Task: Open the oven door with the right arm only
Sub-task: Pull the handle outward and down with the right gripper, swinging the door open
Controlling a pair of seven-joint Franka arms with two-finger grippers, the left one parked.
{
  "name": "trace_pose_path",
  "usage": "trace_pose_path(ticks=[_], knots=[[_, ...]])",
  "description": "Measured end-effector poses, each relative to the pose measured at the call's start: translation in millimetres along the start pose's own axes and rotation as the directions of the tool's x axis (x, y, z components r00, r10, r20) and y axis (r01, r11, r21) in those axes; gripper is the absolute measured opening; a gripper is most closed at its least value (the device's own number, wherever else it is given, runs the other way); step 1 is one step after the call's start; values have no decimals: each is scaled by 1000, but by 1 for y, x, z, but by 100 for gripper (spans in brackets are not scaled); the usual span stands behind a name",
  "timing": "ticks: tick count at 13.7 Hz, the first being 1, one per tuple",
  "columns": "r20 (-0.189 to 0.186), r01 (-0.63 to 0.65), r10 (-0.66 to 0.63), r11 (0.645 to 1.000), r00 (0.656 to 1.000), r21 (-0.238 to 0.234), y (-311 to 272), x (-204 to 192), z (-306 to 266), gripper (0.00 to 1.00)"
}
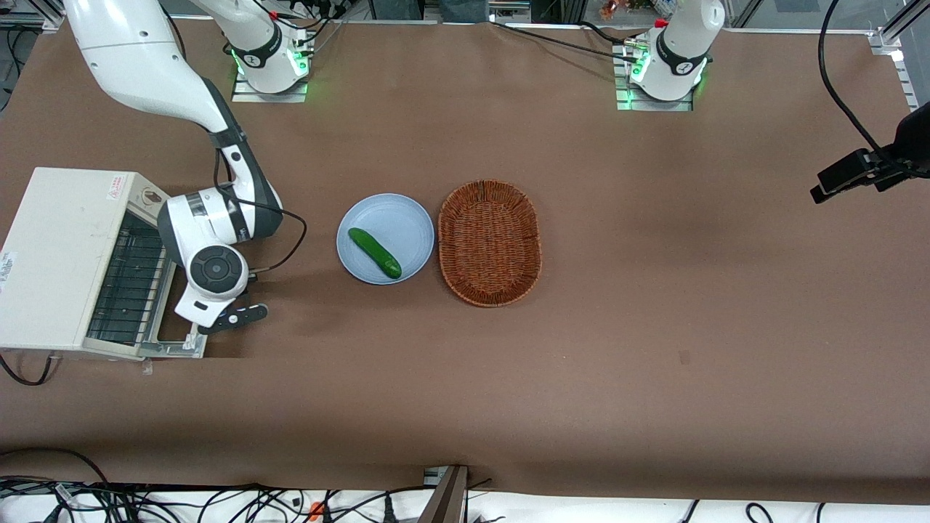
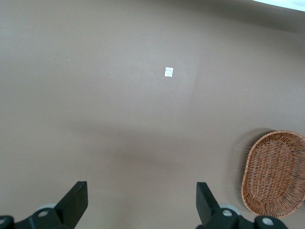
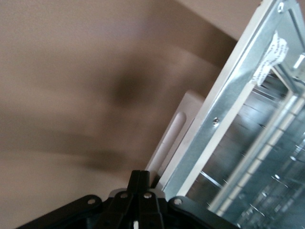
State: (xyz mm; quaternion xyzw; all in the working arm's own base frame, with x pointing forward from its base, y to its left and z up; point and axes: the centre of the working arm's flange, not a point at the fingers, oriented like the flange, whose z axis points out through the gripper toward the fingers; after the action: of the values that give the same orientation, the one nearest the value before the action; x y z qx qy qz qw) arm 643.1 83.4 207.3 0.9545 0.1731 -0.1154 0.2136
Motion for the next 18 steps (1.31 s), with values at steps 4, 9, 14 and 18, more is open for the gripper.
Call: trace_pose_path(ticks=[4,9,14,18], knots=[[-11,-17,17,999,1000,37,-5,7,23,1],[-8,-74,75,992,997,105,4,8,29,1],[12,-154,154,976,988,154,9,8,32,1],[46,-212,207,965,977,157,5,7,32,1]])
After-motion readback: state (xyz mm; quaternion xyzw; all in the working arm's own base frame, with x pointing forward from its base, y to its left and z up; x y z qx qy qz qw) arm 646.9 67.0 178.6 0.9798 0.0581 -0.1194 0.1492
